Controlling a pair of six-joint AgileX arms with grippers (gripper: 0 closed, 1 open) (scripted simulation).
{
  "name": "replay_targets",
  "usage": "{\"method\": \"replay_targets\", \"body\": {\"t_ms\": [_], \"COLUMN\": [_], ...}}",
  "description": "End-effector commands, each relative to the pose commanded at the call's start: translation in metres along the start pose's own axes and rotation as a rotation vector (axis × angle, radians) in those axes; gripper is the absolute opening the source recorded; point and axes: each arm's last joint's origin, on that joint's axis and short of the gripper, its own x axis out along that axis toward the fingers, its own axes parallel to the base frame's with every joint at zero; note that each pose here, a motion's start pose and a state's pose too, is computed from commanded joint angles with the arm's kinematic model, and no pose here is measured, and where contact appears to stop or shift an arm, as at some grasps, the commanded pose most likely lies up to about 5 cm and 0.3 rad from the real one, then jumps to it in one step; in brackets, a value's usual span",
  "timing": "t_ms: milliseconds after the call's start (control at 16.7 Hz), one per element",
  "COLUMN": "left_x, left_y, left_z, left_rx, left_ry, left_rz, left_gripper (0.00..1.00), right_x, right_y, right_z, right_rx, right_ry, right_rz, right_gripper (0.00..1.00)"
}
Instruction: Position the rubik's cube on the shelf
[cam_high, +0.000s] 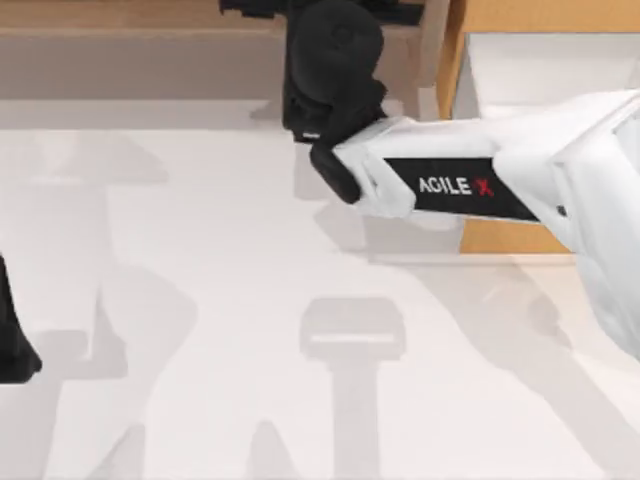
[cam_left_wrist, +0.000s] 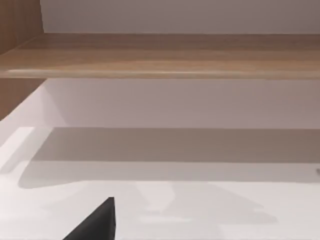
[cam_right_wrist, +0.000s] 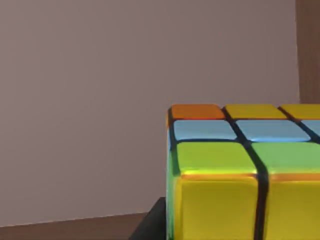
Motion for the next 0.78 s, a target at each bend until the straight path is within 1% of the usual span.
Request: {"method": "replay_targets", "body": {"t_ms": [240, 600, 780], "left_x": [0.0, 0.0, 0.0], "left_y": [0.0, 0.0, 0.0], "left_z": [0.0, 0.0, 0.0], "left_rx": [0.0, 0.0, 0.0], "left_ry": [0.0, 0.0, 0.0], "left_rz": [0.0, 0.0, 0.0], "left_gripper": [1.0, 1.0, 1.0], "right_x": [0.019, 0.024, 0.024], "right_y": [-0.008, -0.012, -0.012], "right_z": [-0.017, -0.018, -0.018], "right_rx": [-0.087, -0.102, -0.102], "right_ry": [0.111, 0.133, 0.133], "right_rz": [0.017, 0.018, 0.018], "right_gripper": [0.0, 0.0, 0.23]}}
